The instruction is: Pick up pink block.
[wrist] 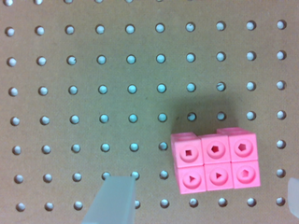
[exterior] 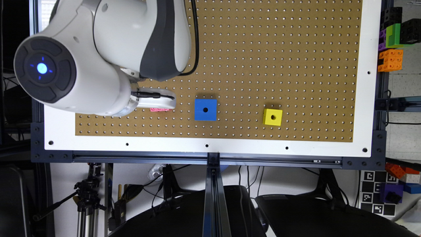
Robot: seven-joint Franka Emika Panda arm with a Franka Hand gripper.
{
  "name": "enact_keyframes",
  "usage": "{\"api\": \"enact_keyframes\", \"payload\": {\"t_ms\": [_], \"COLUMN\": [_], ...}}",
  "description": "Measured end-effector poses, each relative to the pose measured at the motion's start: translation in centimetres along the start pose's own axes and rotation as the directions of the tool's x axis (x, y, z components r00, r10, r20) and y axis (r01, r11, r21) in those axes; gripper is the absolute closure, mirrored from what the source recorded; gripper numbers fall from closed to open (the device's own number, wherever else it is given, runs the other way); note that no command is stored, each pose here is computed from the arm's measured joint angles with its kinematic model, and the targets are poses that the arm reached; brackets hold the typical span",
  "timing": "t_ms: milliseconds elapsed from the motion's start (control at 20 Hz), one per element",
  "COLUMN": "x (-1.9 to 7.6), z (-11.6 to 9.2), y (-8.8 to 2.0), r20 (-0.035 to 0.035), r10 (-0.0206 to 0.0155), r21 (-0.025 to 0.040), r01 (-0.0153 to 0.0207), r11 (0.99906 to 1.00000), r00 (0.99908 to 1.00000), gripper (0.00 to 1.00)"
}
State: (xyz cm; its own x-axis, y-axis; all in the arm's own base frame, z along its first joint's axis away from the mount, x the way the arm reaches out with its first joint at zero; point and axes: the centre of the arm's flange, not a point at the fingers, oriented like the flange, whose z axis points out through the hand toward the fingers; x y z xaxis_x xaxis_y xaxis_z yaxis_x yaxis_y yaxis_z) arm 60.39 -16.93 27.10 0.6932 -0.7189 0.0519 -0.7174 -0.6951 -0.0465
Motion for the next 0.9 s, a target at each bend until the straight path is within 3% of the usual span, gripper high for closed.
{"api": "enact_keyframes", "payload": {"t_ms": [100, 250, 350, 500, 650, 700, 900], "x": [-0.21, -0.69, -0.84, -0.93, -1.08, -1.14, -1.25], "z": [0.0, 0.2, 1.1, 2.2, 3.6, 4.5, 6.4], "y": [-0.3, -0.9, -0.9, -0.9, -0.8, -0.7, -0.7], "r20": [0.0017, 0.0087, 0.0192, 0.0288, 0.0391, 0.0404, 0.0391], "r10": [-0.0057, -0.0154, -0.0163, -0.0160, -0.0154, -0.0151, -0.0143], "r21": [0.0015, 0.0005, -0.0046, -0.0090, -0.0135, -0.0132, -0.0102], "r01": [0.0057, 0.0154, 0.0164, 0.0163, 0.0159, 0.0157, 0.0147], "r11": [0.999983, 0.999881, 0.999856, 0.999827, 0.999781, 0.999790, 0.999840], "r00": [0.999982, 0.999843, 0.999684, 0.999458, 0.999117, 0.999071, 0.999133], "gripper": [0.00, 0.00, 0.00, 0.00, 0.00, 0.00, 0.00]}}
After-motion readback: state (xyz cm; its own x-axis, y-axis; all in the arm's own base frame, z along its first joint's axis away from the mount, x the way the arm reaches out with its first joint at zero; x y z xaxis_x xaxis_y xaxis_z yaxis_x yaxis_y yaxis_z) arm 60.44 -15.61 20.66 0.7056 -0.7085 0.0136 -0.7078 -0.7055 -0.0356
